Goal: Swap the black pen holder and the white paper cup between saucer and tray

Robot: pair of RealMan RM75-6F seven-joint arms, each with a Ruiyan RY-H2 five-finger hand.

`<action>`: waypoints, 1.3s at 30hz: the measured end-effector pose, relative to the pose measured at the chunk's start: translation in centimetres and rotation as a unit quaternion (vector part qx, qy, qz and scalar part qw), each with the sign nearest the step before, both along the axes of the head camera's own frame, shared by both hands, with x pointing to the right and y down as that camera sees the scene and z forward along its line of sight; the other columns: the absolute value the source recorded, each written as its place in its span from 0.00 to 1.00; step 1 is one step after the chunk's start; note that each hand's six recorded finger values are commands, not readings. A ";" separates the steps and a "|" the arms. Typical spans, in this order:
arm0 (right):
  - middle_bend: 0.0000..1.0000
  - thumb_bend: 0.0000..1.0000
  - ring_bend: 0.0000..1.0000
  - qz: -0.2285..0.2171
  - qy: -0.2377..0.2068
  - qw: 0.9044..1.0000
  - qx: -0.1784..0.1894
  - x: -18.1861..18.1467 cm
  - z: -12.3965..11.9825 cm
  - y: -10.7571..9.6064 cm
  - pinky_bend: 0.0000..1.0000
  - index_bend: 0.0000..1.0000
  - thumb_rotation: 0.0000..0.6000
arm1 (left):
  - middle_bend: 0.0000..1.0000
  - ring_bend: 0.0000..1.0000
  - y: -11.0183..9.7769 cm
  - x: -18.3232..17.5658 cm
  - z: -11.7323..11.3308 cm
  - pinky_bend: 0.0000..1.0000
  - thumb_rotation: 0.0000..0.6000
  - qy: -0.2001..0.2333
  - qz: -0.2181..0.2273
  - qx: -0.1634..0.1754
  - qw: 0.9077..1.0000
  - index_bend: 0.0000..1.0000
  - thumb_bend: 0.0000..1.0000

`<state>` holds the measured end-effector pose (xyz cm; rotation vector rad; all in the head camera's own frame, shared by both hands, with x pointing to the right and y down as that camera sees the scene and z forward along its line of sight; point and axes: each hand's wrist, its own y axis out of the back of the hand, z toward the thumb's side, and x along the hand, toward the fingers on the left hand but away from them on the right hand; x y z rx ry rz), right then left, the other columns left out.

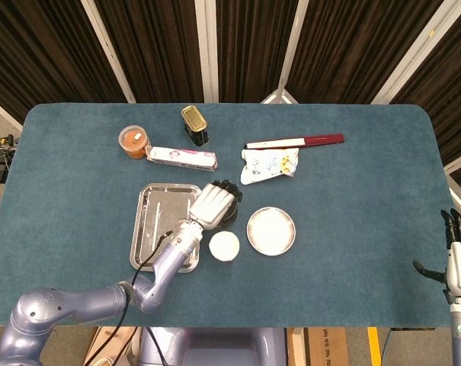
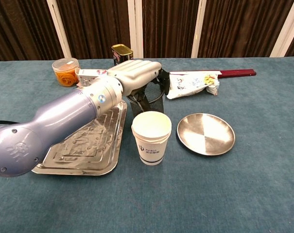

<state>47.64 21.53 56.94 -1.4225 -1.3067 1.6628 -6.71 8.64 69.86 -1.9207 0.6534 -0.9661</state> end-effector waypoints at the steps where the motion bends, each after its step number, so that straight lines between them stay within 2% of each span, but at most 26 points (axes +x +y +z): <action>1: 0.00 0.00 0.03 0.001 -0.001 1.000 0.000 0.0 0.0 0.0 0.00 0.03 1.00 | 0.45 0.38 -0.1 -0.1 -0.1 0.48 1.00 0.001 -0.002 0.003 1.000 0.51 0.43; 10: 0.00 0.00 0.03 0.002 -0.002 1.000 -0.002 0.0 0.1 0.0 0.00 0.03 1.00 | 0.48 0.40 -1.8 -1.8 -1.6 0.49 1.00 -0.001 -0.017 0.031 0.999 0.52 0.43; 16: 0.00 0.00 0.03 0.001 -0.003 1.000 -0.001 -0.1 0.1 0.0 0.00 0.03 1.00 | 0.46 0.39 -2.9 -4.3 -4.7 0.49 1.00 0.007 -0.022 0.038 0.999 0.52 0.43; 22: 0.00 0.00 0.03 0.001 -0.003 1.000 -0.001 -0.1 0.0 0.0 0.00 0.03 1.00 | 0.45 0.38 -2.9 -9.1 -7.0 0.49 1.00 -0.043 -0.024 0.024 0.998 0.52 0.43; 27: 0.00 0.00 0.03 -0.002 -0.002 1.000 -0.001 -0.4 0.1 0.0 0.00 0.03 1.00 | 0.44 0.38 -2.1 -13.6 -6.1 0.49 1.00 -0.088 -0.043 -0.010 0.995 0.52 0.43; 36: 0.00 0.00 0.03 -0.002 0.002 1.000 0.002 -0.4 0.1 0.0 0.00 0.03 1.00 | 0.41 0.35 -1.2 -14.8 -3.5 0.46 1.00 -0.077 -0.041 -0.039 0.995 0.51 0.43; 39: 0.00 0.00 0.03 -0.003 0.001 1.000 0.001 -0.4 0.1 0.0 0.00 0.03 1.00 | 0.37 0.32 -0.8 -14.7 -2.6 0.45 1.00 -0.072 -0.033 -0.043 0.996 0.49 0.38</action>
